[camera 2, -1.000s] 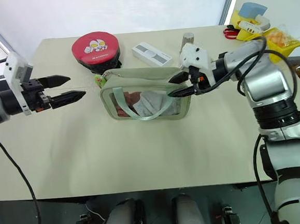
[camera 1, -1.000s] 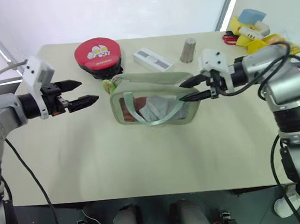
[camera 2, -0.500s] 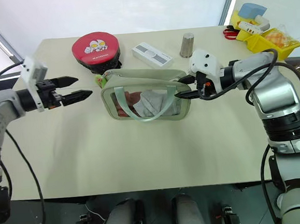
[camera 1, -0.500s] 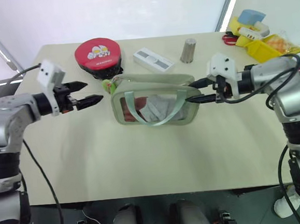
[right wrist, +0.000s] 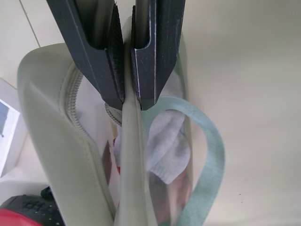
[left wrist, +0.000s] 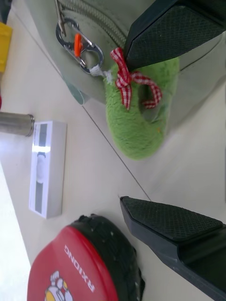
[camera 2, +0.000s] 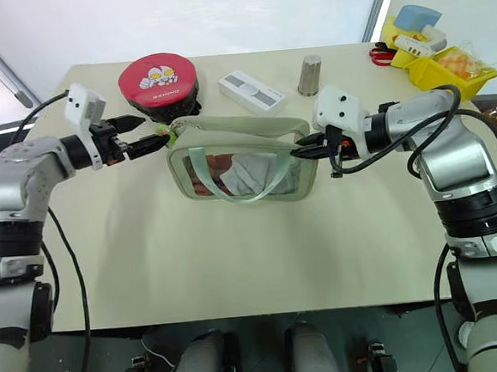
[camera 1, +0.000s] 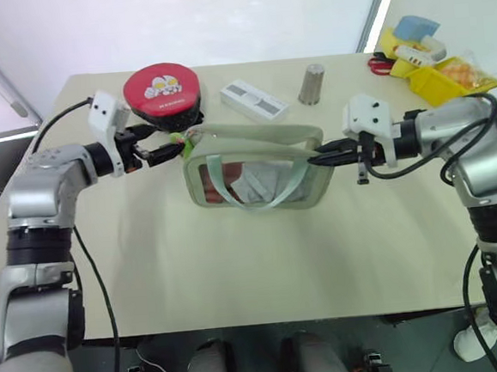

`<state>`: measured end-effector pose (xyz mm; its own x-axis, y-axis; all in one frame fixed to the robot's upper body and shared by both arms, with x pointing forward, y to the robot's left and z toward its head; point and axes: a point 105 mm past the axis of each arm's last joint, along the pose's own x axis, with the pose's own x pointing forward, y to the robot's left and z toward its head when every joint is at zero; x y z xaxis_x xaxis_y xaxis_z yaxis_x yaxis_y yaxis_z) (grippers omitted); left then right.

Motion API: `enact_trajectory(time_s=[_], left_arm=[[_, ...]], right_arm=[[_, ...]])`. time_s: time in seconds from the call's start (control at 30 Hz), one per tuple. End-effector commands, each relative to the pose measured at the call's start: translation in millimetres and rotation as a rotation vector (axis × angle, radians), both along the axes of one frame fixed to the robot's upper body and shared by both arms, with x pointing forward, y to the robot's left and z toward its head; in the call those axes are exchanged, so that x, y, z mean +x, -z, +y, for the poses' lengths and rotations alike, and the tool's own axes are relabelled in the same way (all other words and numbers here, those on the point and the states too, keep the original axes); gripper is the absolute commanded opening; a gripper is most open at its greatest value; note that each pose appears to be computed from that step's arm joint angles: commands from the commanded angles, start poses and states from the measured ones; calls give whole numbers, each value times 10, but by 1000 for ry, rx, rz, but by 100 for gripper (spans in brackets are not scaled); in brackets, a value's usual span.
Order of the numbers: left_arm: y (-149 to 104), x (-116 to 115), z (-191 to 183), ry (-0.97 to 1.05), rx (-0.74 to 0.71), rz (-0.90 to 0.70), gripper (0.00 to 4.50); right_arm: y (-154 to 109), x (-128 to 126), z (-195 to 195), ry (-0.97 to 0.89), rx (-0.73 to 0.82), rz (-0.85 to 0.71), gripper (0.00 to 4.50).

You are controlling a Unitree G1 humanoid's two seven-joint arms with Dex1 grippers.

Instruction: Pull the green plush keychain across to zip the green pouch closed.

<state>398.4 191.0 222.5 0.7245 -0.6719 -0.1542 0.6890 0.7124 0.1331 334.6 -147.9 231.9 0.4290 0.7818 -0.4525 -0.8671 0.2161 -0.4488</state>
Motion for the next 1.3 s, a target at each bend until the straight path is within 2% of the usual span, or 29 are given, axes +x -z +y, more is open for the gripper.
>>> enact_trajectory(time_s=[0.03, 0.17, 0.2, 0.27, 0.5, 0.67, 0.8, 0.93, 1.03, 1.2, 1.3], left_arm=[[-87, 67, 9, 0, 31, -53, 450], [-9, 44, -14, 52, 81, -36, 450], [16, 21, -14, 70, 93, -26, 426], [51, -10, 0, 98, 102, -12, 361], [-6, -54, -67, 159, 40, -1, 4], [-354, -206, 10, 190, -55, 6, 4], [-745, -503, -130, 363, -148, 45, 4], [-1003, -569, -301, 459, -226, 53, 4], [-970, -511, -465, 472, -225, 68, 4], [-586, -400, -731, 460, -82, 87, 4], [-541, -414, -754, 470, -69, 79, 4]], right_arm=[[-35, -49, 51, -32, -9, -16, 9], [-51, -45, 70, -30, 0, -14, 9], [-53, -43, 69, -29, -1, -14, 3], [-54, -33, 69, -25, -2, -15, 0], [-73, 2, 87, -17, 5, -20, 0], [-77, 30, 73, -6, 10, -25, 0], [-70, 52, 63, 0, 15, -27, 0], [-54, 66, 80, -5, 20, -26, 0], [-49, 84, 85, -4, 21, -31, 0], [-44, 99, 80, 4, 31, -35, 0], [-30, 102, 78, 6, 32, -34, 0]])
